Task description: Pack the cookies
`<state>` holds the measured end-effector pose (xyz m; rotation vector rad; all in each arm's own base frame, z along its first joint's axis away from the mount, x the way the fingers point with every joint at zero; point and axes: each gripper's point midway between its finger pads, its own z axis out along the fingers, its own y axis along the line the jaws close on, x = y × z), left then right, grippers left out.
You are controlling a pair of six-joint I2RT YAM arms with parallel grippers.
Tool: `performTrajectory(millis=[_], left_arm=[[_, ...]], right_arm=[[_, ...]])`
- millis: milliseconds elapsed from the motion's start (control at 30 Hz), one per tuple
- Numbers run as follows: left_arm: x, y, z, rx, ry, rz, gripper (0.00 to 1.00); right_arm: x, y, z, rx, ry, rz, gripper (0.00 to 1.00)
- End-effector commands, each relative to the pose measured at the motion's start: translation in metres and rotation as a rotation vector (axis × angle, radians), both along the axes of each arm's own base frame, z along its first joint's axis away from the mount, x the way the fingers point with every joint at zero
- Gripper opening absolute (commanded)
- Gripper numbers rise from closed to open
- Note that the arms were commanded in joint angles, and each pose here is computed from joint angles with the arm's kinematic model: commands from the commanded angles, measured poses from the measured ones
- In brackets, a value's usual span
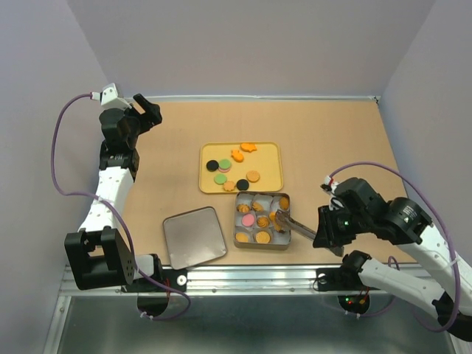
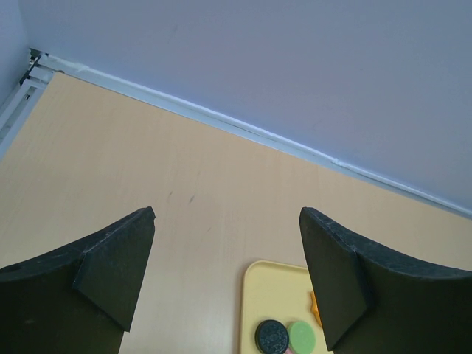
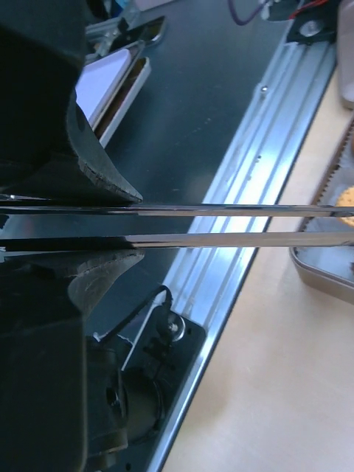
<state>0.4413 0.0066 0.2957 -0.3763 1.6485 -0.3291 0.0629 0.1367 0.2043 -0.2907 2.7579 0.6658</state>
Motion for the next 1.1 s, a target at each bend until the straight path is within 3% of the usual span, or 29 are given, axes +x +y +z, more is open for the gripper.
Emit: performTrajectory(millis=[0,333,600,1067], left_arm=[[0.001,-0.001,0.009,0.003,-0.047,-0.006,0.90],[0.001,0.001,0.005,0.016,-0.036,0.005,0.90],[0.002,-0.002,0.003,0.029,-0.028,0.008,0.90],[0.002,-0.001,0.003,0.036,-0.025,0.015,0.90]], right_arm=[[-0.030,-0.001,-0.009,0.044,0.096,0.081,0.30],[-0.042,-0.010,-0.030,0.031,0.121,0.118,0.30],[-0.018,-0.022,-0.027,-0.042,0.004,0.020,0.29],[-0.026,-0.017,-0.006,0.046,-0.037,0.078,0.31]])
